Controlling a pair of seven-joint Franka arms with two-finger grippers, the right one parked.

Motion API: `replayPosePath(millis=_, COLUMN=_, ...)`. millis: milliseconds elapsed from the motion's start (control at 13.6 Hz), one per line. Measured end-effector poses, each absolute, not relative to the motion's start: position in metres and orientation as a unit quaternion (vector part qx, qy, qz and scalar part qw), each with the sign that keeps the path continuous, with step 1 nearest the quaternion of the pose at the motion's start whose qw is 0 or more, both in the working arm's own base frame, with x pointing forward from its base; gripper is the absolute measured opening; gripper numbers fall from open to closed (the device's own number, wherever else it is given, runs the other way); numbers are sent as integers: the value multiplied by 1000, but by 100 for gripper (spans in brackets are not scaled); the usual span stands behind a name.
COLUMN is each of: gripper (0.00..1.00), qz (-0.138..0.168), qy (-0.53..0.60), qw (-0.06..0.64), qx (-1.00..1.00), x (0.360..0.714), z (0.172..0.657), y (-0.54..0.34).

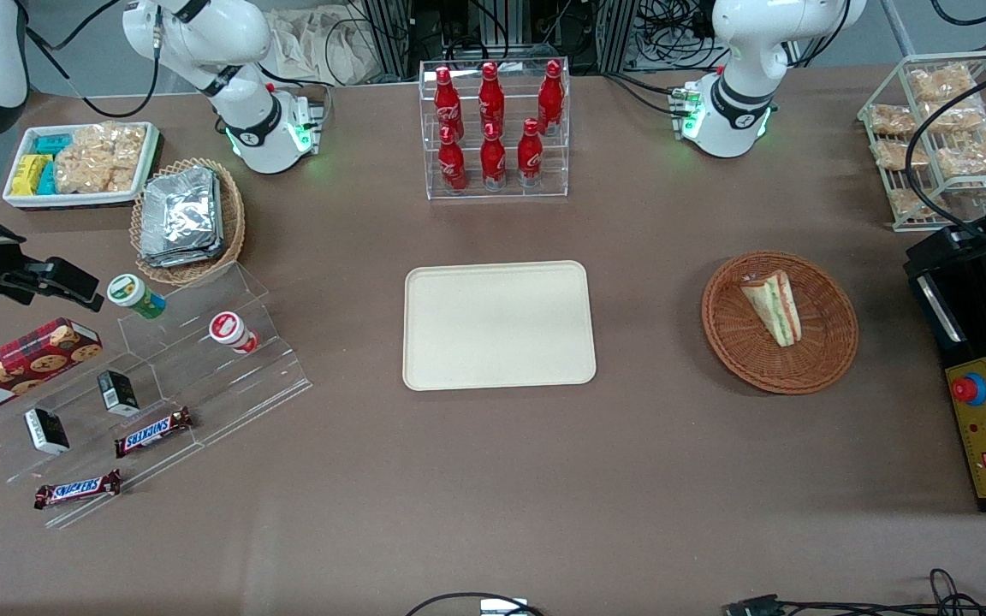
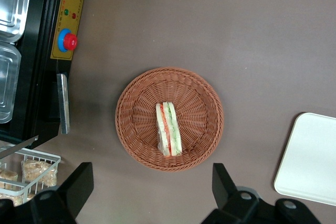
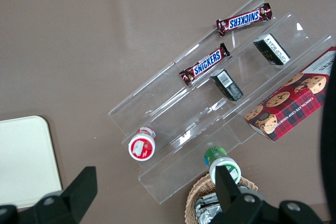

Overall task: Place sandwich from basket to tray
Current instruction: 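Move the left gripper over the sandwich in the wicker basket, then lower the open left gripper around the wrapped sandwich and close it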

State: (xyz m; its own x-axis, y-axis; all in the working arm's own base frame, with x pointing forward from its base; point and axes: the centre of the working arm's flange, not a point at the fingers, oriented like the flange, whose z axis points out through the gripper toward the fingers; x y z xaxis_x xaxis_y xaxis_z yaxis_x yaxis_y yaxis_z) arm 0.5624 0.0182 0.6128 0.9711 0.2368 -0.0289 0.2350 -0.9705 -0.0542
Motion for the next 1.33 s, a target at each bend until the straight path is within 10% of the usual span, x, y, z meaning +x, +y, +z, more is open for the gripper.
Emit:
replayPosePath(millis=590, gripper=100, qz=57, qy=-123, qw=29, qx=-990, x=560, z=588, y=23)
replayPosePath(millis=1328, gripper=100, qz=53, qy=-183, qw=20, qx=-982, x=516, z=383, y=-4)
